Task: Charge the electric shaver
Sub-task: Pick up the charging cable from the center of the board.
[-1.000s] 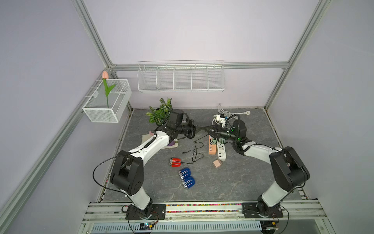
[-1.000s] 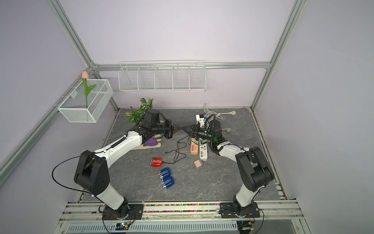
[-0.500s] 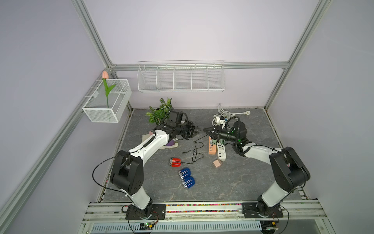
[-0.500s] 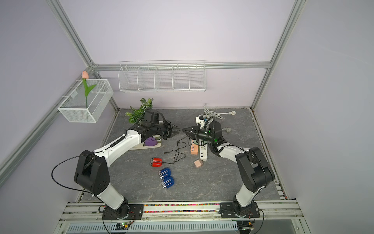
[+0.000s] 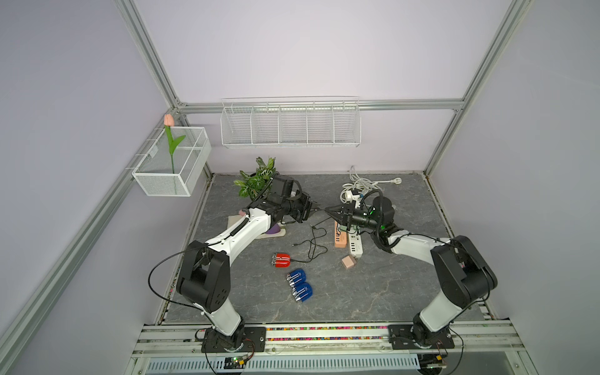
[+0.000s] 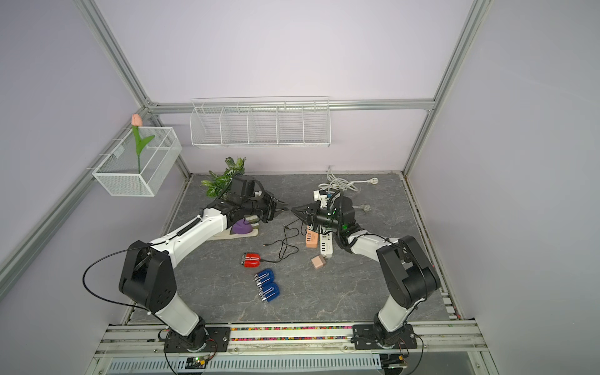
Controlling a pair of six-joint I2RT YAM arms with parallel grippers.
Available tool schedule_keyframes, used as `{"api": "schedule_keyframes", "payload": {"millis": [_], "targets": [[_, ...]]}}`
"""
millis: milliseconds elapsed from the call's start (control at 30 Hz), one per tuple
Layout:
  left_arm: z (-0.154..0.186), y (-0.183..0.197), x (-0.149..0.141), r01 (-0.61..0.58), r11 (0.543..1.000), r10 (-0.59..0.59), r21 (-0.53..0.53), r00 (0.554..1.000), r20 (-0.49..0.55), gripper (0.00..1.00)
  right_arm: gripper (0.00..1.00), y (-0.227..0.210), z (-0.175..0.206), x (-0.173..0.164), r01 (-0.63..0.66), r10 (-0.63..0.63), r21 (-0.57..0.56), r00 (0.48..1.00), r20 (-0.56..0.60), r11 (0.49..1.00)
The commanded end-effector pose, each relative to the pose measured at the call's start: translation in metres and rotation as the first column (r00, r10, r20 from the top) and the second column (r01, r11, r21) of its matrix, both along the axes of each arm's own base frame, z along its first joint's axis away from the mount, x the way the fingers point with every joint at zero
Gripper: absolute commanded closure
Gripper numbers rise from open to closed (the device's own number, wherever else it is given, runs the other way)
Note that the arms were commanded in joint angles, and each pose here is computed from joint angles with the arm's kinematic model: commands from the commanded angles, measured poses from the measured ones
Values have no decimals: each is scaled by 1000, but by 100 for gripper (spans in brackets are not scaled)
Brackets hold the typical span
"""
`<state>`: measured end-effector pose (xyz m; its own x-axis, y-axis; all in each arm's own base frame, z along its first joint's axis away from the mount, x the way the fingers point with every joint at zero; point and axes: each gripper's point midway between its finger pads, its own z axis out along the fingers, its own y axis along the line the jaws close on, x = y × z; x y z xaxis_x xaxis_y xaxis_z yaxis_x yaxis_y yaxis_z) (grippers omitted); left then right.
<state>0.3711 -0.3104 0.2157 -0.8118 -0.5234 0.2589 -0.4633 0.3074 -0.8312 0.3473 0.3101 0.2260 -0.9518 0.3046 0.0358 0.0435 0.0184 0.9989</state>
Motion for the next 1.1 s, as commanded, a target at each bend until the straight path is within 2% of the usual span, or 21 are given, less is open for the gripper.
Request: {"api": "schedule_keyframes", "payload": {"millis": [0,200,400,567,700,1067], "targets": [[8,-1,1,-16,1000,17,-16,1000,18,82,93,3,0,-4,14,-14,16,1000,-18,1000],[4,1,-2,-21,1000,21,7,1000,14,90,93,3,0,-4,49,-48,25,998,-32,999],[-1,4,-2,-20,999,20,44,1000,15,93,93,1,-2,-6,70,-69,22,996,-50,997],[-6,5,-7,11,992,-13,122,1000,17,88,93,-1,0,-2,111,-108,37,991,-78,993],[-11,6,-9,22,984,-26,179,999,24,87,93,0,1,-1,123,-118,44,988,-96,991],[-19,4,-7,16,971,-26,237,999,40,90,93,5,-2,-5,139,-131,54,983,-128,989]]}}
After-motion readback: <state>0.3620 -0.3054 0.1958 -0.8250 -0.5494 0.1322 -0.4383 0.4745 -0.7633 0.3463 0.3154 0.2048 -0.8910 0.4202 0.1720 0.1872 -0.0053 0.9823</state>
